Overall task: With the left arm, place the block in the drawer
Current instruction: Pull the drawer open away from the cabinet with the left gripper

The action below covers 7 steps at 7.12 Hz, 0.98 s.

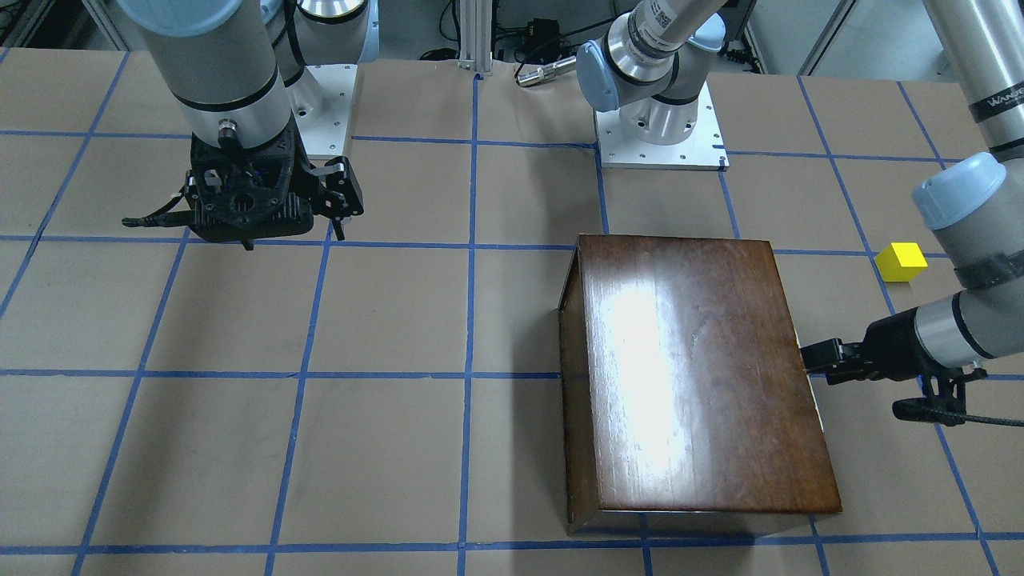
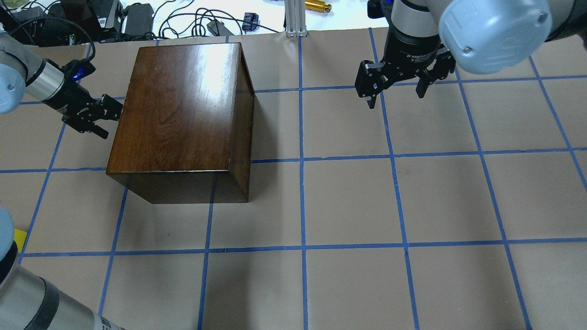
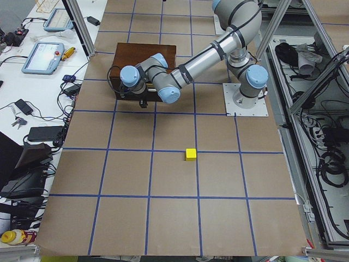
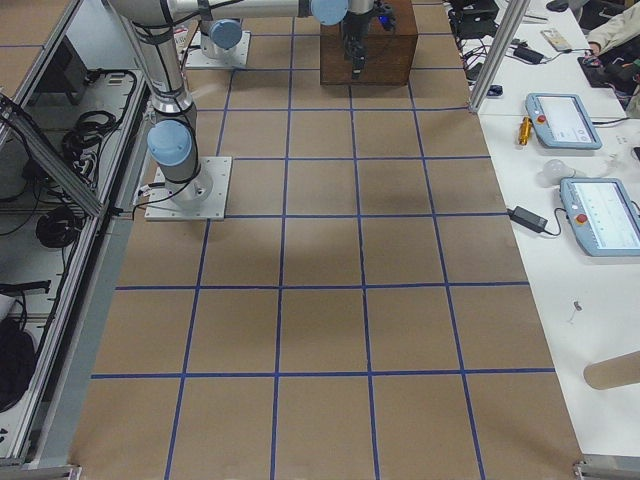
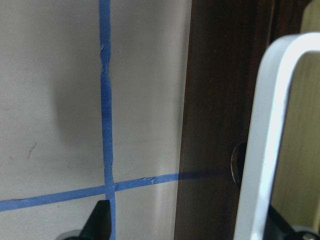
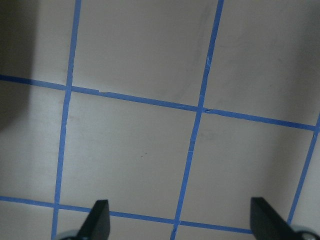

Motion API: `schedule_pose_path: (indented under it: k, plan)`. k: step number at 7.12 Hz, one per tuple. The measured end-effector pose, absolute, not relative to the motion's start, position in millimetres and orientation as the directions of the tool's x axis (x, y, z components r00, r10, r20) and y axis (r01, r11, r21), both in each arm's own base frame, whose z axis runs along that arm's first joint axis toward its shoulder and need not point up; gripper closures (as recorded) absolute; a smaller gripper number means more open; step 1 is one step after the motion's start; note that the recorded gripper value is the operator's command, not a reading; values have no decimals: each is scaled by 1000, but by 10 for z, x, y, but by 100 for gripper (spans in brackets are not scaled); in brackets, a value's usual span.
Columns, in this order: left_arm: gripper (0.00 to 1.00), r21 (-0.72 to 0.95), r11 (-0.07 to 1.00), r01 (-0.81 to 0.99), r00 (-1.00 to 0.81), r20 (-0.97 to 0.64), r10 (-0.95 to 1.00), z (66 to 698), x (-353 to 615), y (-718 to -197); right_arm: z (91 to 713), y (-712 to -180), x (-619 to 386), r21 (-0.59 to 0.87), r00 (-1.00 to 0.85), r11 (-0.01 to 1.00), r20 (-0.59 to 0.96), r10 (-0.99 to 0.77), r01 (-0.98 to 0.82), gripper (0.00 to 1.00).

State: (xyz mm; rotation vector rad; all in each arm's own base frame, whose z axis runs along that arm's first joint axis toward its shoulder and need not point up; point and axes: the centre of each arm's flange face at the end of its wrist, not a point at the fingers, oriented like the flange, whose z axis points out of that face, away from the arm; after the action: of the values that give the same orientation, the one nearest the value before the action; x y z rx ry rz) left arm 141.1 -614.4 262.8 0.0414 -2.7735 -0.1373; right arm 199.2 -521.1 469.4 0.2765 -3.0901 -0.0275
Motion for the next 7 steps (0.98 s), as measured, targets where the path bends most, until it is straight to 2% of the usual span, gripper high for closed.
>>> schedule_pose_path:
  k: [7]
  plan:
    - [0, 97, 993, -68, -931, 351, -98, 2606, 1836, -6066, 4694, -5211, 1992, 21, -983, 984, 37, -179, -178, 0]
